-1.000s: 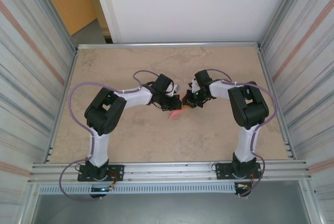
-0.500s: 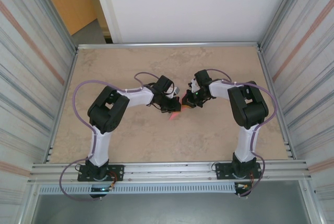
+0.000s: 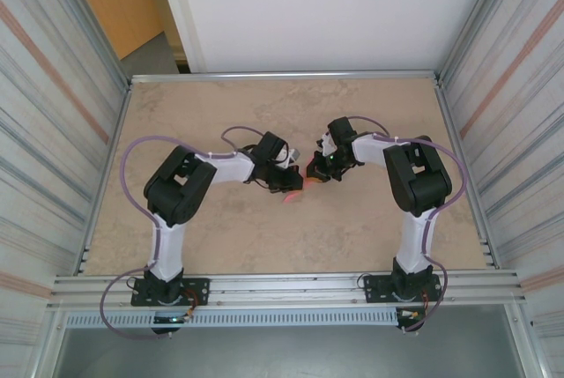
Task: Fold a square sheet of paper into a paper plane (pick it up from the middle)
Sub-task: Fold the wing for the fifth time at the center of the table.
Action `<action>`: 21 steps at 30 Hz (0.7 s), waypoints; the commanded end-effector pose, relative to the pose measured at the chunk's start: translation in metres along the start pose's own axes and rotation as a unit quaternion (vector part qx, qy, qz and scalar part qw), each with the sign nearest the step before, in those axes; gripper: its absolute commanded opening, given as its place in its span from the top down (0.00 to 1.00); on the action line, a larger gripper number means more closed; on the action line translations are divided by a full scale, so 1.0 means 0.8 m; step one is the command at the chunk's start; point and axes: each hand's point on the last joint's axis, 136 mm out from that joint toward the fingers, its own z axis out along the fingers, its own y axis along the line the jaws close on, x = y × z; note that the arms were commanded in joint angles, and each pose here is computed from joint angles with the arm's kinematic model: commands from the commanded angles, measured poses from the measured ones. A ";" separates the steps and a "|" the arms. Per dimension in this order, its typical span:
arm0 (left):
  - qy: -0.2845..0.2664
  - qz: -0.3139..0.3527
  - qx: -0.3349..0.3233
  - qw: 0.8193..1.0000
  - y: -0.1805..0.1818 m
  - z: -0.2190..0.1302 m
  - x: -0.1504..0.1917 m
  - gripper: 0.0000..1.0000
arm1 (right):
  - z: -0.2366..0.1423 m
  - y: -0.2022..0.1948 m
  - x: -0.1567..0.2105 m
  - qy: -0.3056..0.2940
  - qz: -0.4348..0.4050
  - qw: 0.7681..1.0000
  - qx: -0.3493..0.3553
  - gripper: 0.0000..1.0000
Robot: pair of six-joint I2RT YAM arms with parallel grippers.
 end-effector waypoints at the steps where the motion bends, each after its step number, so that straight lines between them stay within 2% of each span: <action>1: 0.064 -0.055 -0.045 0.995 0.042 -0.005 0.061 0.95 | 0.022 -0.084 0.033 0.042 0.043 0.992 0.115 0.90; 14: 0.106 -0.060 -0.107 0.987 0.079 -0.044 0.142 0.95 | 0.023 -0.081 0.033 0.045 0.041 0.992 0.113 0.90; 18: 0.089 -0.043 -0.108 0.989 0.068 -0.058 0.135 0.95 | 0.022 -0.066 0.034 0.046 0.029 0.994 0.096 0.90; 21: 0.043 -0.008 -0.079 0.996 0.032 -0.076 0.105 0.95 | 0.022 -0.044 0.037 0.046 0.011 0.996 0.075 0.90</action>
